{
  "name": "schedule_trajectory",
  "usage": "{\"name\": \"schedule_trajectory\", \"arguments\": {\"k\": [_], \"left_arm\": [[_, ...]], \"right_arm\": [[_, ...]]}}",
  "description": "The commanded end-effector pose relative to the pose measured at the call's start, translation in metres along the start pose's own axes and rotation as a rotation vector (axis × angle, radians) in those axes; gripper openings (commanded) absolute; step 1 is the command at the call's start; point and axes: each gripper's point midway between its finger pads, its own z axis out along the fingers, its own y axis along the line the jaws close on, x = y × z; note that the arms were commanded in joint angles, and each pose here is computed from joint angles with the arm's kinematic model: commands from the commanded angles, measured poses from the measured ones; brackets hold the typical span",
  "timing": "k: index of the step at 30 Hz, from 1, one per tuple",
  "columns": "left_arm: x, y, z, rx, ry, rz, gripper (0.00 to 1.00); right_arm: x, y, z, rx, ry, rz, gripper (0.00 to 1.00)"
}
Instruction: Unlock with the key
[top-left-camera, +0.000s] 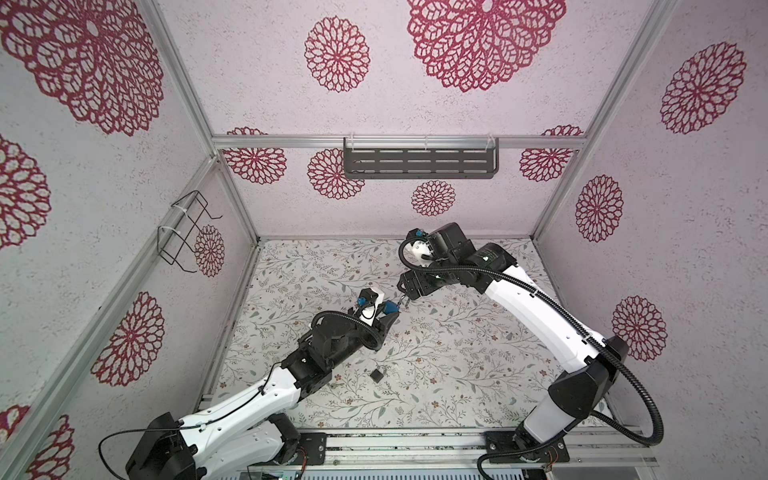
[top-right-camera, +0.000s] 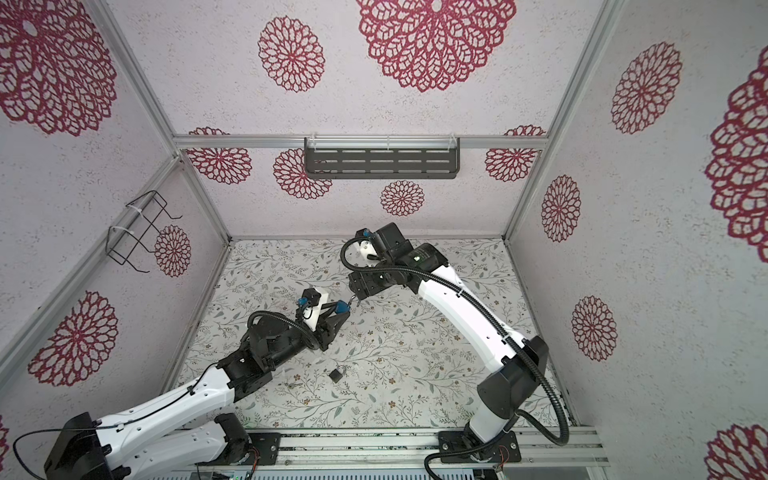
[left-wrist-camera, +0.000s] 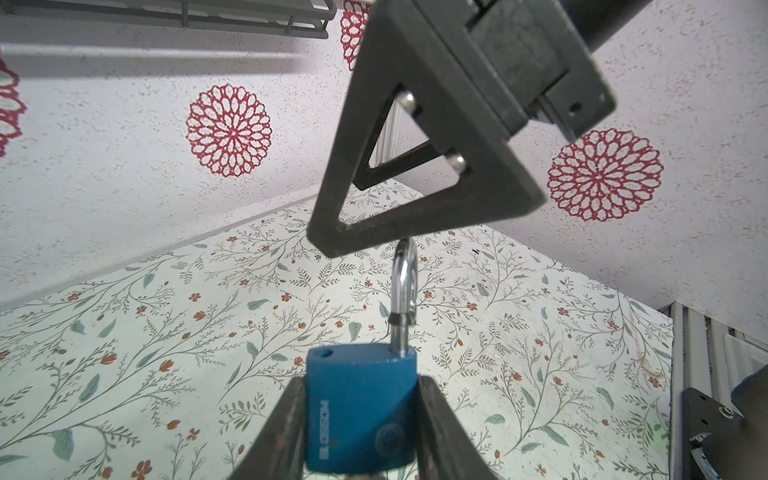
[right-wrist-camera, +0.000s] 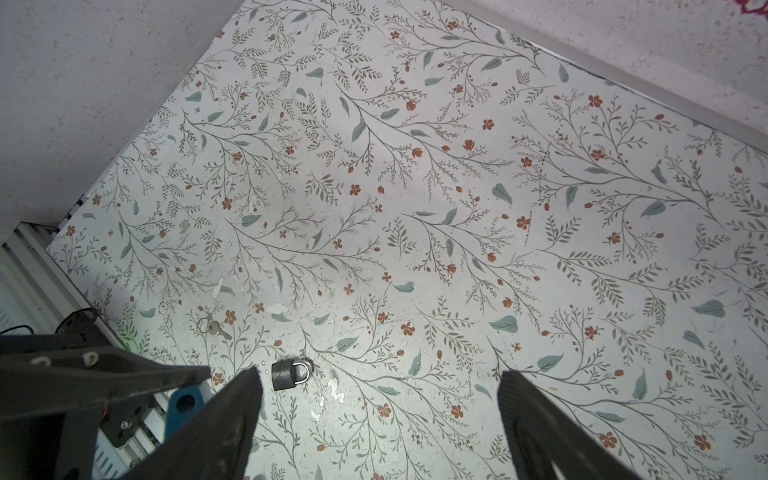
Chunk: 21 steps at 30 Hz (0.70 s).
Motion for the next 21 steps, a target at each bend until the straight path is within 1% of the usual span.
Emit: {"name": "schedule_trajectory", "arguments": {"k": [1, 9, 17, 21], "left_arm": [[-0.030, 0.003, -0.005, -0.013, -0.127, 0.005, 0.00], [-0.031, 0.004, -0.005, -0.021, -0.142, -0.006, 0.00], [-0.031, 0.007, -0.005, -0.036, -0.142, -0.008, 0.00], [-0.031, 0.009, -0.004, -0.049, -0.143, -0.012, 0.00]], "right_arm": [[-0.003, -0.001, -0.027, -0.008, -0.049, -0.020, 0.92], [-0.002, 0.008, -0.033, -0.075, -0.071, -0.008, 0.92], [0.001, 0.006, -0.039, -0.082, -0.082, -0.001, 0.91], [-0.001, 0.012, -0.043, -0.123, -0.101, 0.004, 0.91]]}}
